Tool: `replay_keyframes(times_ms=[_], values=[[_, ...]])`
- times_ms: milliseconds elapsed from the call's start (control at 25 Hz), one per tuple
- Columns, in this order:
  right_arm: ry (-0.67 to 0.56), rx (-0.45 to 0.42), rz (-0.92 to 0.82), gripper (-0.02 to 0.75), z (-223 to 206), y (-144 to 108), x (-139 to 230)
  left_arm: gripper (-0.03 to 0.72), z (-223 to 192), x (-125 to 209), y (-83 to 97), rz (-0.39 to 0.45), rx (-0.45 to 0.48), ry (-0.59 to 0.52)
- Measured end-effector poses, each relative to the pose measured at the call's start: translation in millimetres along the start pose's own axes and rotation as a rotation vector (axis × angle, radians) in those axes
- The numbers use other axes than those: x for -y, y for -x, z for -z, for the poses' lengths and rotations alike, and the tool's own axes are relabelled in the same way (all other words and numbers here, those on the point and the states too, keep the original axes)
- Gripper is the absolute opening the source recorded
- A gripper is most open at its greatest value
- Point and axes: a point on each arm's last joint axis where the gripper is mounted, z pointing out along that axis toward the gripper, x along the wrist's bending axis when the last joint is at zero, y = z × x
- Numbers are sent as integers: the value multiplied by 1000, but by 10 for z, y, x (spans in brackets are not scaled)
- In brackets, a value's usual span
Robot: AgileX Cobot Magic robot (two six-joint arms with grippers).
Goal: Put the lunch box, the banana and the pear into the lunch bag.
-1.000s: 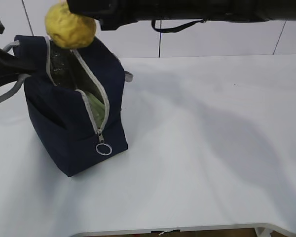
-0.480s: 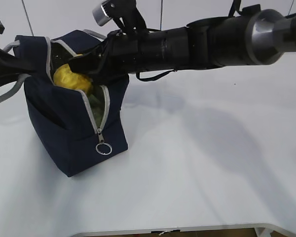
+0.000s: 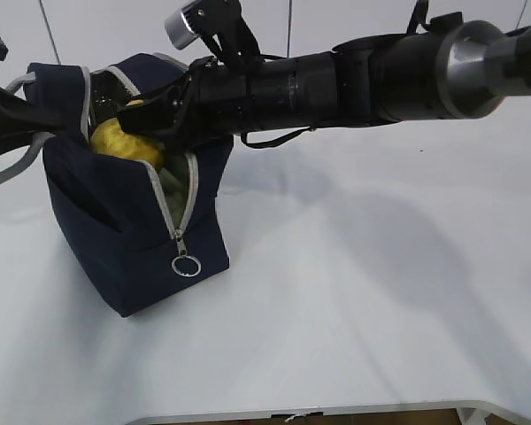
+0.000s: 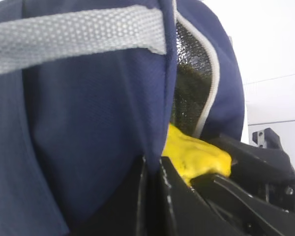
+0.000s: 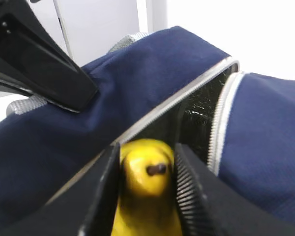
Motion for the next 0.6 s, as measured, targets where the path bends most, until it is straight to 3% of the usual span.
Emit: replay_keyframes(times_ms=[200, 440, 600], values=[[6, -6, -1, 347, 0, -5, -9, -13, 0, 0, 0, 0, 0, 0], [8, -7, 1, 350, 0, -4, -17, -13, 0, 0, 0, -4, 0, 0], [46, 1, 26, 350, 88, -32, -229, -13, 0, 0, 0, -10, 0, 0]])
